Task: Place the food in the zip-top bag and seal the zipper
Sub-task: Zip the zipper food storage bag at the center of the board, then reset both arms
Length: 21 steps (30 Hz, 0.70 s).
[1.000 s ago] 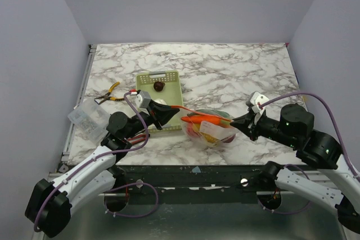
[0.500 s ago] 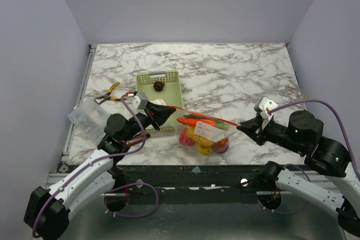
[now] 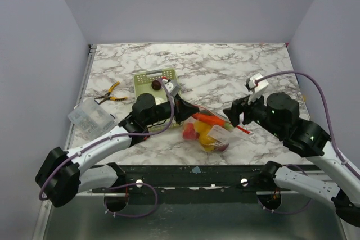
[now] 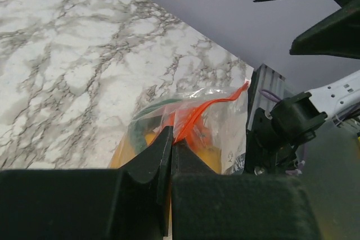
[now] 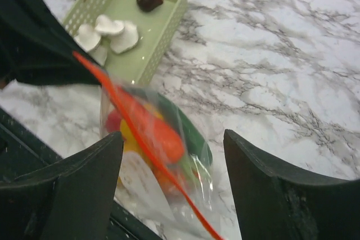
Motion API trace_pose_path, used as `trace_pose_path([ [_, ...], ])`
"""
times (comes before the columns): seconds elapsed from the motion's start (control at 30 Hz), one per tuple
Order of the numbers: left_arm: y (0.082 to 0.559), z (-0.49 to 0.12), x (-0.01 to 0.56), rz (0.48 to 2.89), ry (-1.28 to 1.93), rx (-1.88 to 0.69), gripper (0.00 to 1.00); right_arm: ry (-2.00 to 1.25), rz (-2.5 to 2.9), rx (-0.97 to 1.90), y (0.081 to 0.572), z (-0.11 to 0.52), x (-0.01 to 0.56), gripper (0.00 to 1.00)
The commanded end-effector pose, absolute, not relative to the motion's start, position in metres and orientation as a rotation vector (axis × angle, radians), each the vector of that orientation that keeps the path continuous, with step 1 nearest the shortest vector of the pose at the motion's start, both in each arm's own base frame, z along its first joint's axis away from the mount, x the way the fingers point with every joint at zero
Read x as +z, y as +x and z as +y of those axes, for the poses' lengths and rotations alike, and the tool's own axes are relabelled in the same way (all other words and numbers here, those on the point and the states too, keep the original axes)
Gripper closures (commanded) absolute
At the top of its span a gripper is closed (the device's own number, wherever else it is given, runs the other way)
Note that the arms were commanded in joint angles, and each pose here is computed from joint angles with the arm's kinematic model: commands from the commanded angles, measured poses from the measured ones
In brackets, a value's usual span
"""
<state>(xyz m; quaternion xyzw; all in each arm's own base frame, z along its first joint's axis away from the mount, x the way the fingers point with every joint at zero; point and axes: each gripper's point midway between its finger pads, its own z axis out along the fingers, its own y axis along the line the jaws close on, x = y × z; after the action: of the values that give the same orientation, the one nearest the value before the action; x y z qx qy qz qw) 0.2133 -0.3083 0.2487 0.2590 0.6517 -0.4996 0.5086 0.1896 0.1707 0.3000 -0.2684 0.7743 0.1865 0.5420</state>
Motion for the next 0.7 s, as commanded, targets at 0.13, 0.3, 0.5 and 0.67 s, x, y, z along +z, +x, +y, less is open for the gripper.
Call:
trace_pose_path([
  [0.13,0.224,-0.383,0.250,1.800,0.713,-1.370,1.00,-0.046,1.807,0.430,0.234,0.154,0.357,0.25],
  [0.3,0.260,-0.415,0.232,1.960,0.577,-1.375,1.00,0.031,1.784,0.413,0.235,0.143,0.366,0.24],
  [0.5,0.306,-0.451,0.223,2.028,0.489,-1.343,1.00,0.119,1.726,0.401,0.230,0.122,0.376,0.23],
  [0.67,0.326,-0.463,0.218,2.033,0.480,-1.399,0.63,0.162,1.731,0.347,0.229,0.108,0.373,0.22],
])
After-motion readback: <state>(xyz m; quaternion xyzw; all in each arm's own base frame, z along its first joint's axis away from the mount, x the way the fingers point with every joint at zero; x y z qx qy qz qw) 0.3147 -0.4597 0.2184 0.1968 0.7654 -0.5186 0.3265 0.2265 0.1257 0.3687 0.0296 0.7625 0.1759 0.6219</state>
